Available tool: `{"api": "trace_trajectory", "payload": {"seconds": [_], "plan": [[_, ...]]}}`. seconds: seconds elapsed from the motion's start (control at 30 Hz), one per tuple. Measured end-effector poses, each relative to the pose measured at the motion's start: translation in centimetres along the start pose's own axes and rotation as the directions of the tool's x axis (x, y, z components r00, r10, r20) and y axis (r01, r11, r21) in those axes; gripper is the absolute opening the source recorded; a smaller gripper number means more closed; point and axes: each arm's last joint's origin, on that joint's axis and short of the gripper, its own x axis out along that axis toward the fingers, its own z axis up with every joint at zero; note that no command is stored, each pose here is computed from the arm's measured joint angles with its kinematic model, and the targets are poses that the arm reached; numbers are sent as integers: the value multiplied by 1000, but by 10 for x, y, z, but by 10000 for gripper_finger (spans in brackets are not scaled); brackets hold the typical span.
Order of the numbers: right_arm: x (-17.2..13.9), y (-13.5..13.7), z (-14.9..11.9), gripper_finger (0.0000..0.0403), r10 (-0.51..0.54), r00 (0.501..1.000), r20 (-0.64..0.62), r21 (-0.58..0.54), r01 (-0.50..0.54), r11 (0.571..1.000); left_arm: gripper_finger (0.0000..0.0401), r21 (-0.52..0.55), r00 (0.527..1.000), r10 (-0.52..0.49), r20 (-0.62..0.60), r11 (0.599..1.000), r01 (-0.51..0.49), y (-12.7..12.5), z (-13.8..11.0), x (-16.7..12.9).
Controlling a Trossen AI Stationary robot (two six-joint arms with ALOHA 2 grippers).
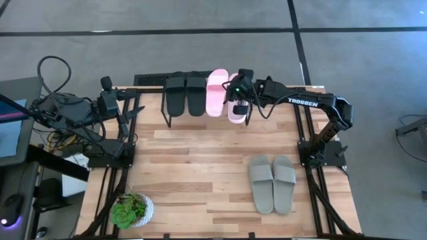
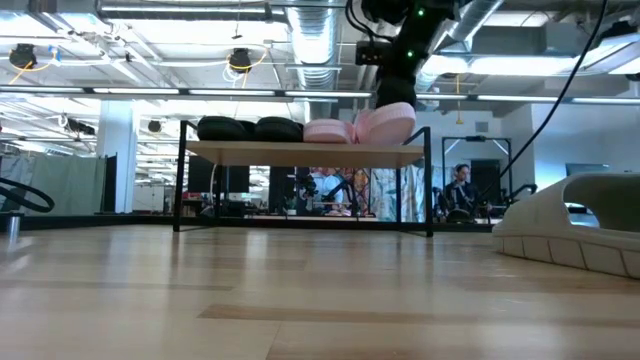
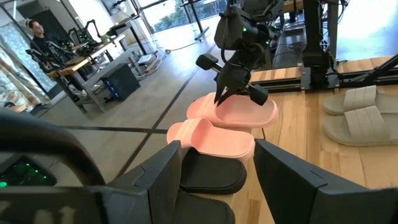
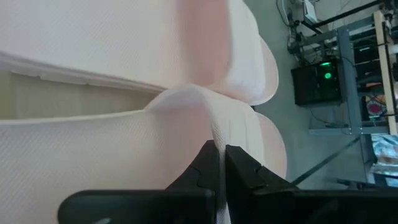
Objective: Pick and place slides into the shelf
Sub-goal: Put the pink slide on the shelf
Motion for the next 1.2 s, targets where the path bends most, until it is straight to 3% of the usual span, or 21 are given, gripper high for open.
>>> {"api": "trace_trajectory", "payload": {"seconds": [0.73, 1.2], "plan": [[-8, 17, 7, 0, -18, 1000, -8, 35, 18, 999, 192, -4, 1000, 9, 2, 1000, -9, 0, 0, 0], [-45, 2, -1, 0, -52, 997, 54, 177, 42, 983, 192, -8, 1000, 9, 2, 1000, -9, 0, 0, 0]]}}
